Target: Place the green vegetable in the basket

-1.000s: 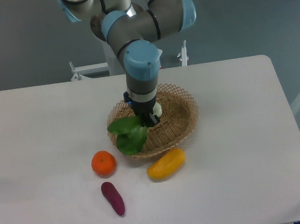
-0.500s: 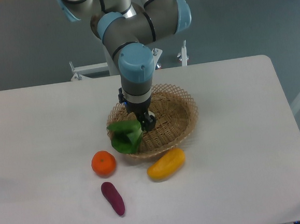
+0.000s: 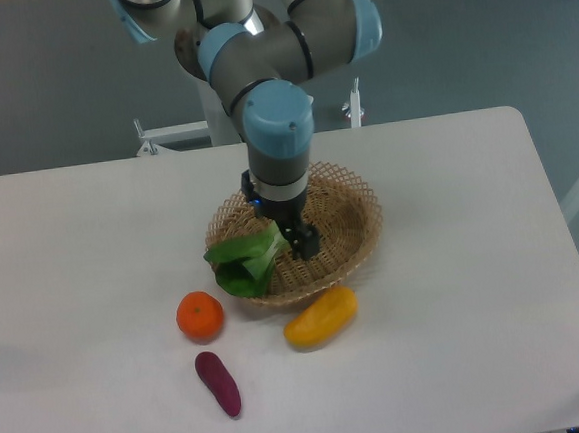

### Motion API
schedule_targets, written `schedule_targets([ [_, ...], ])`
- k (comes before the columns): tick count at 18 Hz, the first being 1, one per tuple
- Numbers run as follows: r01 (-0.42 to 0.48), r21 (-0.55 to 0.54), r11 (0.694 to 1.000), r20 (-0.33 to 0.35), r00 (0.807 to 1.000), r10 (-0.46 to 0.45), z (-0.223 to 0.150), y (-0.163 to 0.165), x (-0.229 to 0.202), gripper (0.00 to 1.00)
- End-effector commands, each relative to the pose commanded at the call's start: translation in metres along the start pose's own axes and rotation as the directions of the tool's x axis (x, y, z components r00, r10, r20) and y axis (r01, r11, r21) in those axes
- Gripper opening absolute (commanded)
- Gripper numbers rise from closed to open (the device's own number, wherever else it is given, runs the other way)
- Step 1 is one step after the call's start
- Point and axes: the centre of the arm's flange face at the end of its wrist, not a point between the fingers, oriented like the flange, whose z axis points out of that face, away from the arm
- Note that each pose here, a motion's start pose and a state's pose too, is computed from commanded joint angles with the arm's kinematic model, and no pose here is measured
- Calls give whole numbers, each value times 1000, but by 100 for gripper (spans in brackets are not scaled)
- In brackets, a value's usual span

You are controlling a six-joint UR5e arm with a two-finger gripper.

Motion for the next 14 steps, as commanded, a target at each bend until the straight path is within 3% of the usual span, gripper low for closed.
schedule_targets([
  [10,70,9,998,77,995,-70,-20,33,-89,100],
  [14,98,5,995,77,992,-98,-21,47,-129,100],
])
